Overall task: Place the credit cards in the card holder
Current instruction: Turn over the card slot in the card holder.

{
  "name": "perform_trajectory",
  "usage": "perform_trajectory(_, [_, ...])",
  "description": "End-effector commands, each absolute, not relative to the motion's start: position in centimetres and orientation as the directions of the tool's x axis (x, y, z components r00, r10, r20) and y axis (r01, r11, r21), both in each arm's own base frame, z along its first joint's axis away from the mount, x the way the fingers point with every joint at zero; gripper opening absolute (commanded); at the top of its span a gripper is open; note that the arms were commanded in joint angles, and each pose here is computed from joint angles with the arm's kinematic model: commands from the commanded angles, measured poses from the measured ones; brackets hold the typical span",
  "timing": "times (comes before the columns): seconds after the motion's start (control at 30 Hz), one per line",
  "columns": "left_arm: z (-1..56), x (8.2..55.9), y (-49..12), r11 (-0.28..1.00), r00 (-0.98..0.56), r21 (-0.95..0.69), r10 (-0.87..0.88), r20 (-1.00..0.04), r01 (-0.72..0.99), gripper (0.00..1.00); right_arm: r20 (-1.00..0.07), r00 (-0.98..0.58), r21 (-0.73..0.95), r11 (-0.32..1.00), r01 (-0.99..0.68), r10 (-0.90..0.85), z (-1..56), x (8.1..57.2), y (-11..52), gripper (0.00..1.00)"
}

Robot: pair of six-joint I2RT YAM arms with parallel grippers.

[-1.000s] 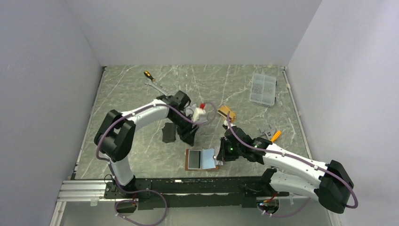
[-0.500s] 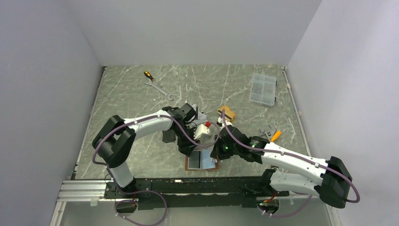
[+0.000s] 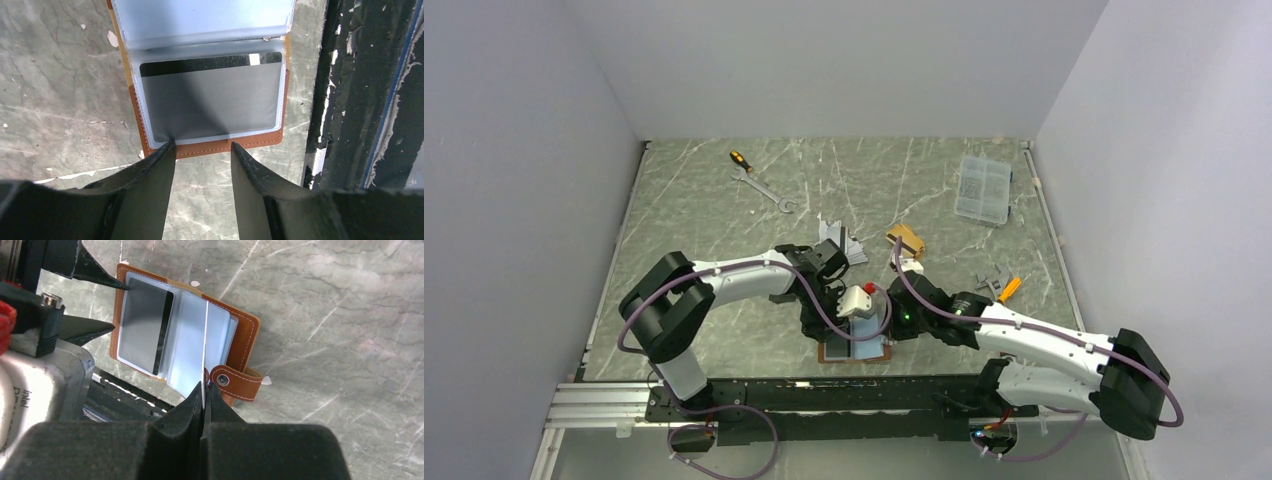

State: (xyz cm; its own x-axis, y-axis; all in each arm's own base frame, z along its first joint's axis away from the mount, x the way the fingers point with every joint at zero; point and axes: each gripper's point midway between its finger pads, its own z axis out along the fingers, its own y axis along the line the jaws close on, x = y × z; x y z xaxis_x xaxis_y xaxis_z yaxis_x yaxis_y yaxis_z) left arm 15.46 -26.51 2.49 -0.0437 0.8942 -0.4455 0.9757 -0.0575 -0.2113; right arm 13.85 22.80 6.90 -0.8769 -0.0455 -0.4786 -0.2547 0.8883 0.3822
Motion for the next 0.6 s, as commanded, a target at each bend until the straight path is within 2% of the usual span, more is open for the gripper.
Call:
perform_trajectory(0.0, [2.3, 16.1, -26.8, -0.098, 0.030, -0.129, 0.894, -0.447, 0.987, 0.50, -0.497, -0.868, 0.363, 0.904, -0.225, -0.016, 6.7, 13.9, 21.7, 0.00])
perform_trajectory(0.27, [2.0, 16.1, -26.6, -0.106, 0.047, -0.113, 0.901, -0.430, 0.988, 0.49, -0.476, -0.879, 0.343, 0.913, -0.221, -0.034, 5.5, 13.5, 21.3, 0.00])
perform_trajectory(0.57, [2.1, 16.4, -26.7, -0.108, 0.053, -0.106, 0.902, -0.428, 0.989, 0.48, -0.468, -0.884, 0.404, 0.887, -0.223, -0.009, 5.4, 13.3, 22.4, 0.00])
